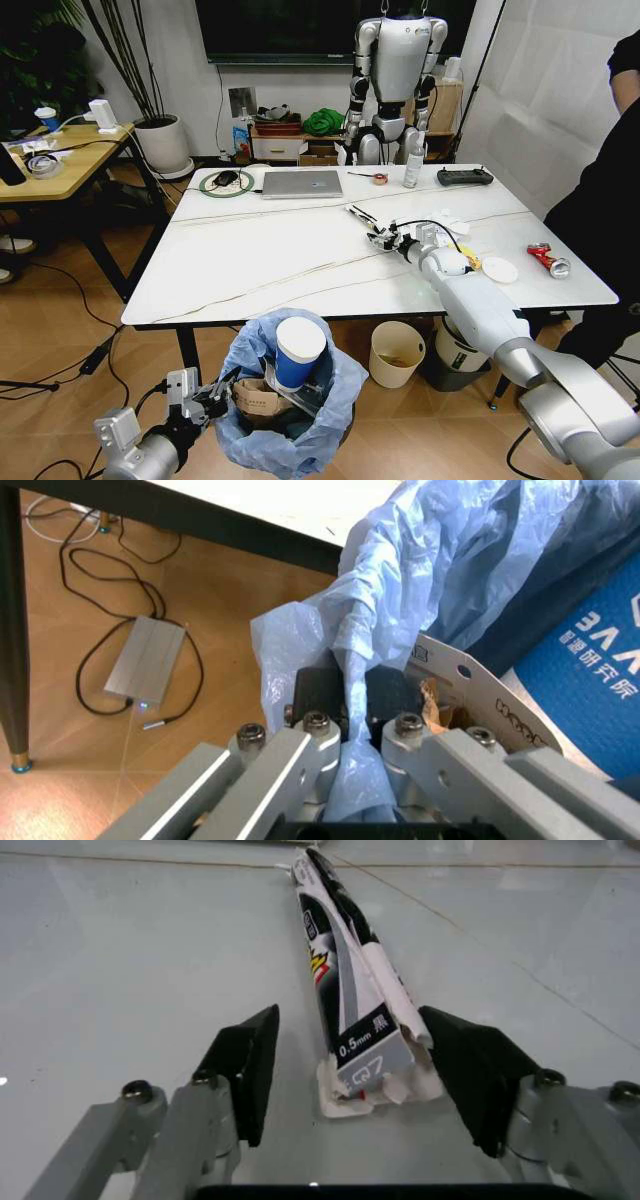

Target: Pick up the trash bin and place the trash from the table into it.

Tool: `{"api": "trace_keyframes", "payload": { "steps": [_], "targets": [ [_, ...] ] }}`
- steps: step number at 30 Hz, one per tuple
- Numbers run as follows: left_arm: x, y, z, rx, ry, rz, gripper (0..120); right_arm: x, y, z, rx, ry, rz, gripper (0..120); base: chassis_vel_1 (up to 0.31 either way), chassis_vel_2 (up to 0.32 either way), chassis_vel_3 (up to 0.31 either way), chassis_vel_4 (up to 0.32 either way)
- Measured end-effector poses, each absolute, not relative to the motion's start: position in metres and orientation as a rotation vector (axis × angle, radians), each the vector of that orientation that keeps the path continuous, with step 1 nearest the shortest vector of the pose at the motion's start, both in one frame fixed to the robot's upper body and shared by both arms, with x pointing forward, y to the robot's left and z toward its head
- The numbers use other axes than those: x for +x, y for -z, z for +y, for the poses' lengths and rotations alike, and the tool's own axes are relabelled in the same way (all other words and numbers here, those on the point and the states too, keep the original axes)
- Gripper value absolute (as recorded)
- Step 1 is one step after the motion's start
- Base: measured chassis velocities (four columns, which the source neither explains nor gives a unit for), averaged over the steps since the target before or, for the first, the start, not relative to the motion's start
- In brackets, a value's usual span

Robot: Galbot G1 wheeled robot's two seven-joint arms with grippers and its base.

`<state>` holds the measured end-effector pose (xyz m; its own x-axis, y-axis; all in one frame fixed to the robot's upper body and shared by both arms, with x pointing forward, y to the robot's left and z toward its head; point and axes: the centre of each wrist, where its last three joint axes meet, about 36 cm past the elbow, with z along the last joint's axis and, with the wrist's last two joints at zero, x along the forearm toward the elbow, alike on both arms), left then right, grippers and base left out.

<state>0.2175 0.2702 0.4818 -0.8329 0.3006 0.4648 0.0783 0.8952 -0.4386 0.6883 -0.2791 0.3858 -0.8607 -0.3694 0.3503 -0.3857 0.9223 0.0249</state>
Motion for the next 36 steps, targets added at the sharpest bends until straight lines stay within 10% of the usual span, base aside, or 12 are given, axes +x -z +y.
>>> {"api": "trace_keyframes", "payload": {
  "steps": [15, 36],
  "targets": [
    [0.219, -0.480, 0.270, -0.270, -0.551, -2.521, 0, 0.688, -0.384, -0.279, 0.568, -0.067, -2.726, 0, 0.000, 0.000, 0.000, 0.000],
    [0.225, -0.482, 0.270, -0.317, -0.549, -2.514, 0, 0.604, -0.504, -0.346, 1.007, -0.473, -2.943, 0, 0.000, 0.000, 0.000, 0.000]
  ]
}}
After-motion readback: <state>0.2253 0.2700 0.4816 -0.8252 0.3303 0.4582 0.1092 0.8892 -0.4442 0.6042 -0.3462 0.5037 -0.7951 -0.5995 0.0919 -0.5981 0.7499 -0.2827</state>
